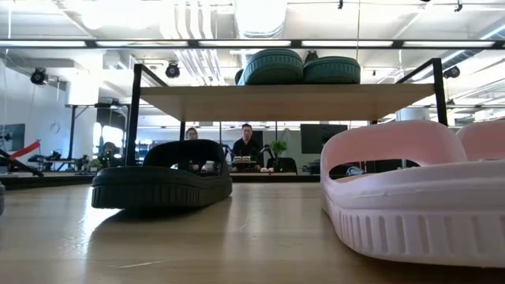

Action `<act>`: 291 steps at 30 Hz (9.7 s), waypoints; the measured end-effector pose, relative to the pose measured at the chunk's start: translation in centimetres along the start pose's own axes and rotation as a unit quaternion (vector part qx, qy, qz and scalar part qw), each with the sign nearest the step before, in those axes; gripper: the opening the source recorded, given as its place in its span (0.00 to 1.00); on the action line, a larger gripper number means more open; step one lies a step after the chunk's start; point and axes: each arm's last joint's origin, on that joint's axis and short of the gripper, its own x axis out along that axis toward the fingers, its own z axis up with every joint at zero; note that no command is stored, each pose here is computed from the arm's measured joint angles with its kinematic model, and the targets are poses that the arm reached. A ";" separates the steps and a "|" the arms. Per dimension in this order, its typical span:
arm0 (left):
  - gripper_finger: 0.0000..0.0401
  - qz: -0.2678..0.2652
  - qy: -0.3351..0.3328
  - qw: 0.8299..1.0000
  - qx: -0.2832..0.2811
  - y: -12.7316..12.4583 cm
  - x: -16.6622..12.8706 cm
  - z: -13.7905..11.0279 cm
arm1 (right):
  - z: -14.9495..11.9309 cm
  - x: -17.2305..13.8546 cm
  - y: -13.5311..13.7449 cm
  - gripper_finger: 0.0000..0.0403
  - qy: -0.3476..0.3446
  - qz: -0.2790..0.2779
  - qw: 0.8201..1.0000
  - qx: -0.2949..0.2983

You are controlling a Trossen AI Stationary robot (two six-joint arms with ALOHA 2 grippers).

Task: Pick and place slides into the shelf
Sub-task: Move the black slipper to the middle of the table, then adjust the pink slippers under the table

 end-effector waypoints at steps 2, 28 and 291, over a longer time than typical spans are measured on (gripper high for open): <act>0.40 -0.018 -0.004 1.000 -0.006 -0.6 0.1 0.1 | 0.0 0.0 0.0 0.52 0.000 0.000 1.000 0.000; 0.40 0.137 -0.027 0.990 -0.010 1.6 3.8 -1.7 | -0.1 0.0 0.0 0.52 0.000 0.001 1.000 0.004; 0.59 -0.247 -0.158 0.956 0.005 6.8 -1.0 8.0 | -8.3 9.3 3.6 0.30 0.323 0.045 0.925 0.193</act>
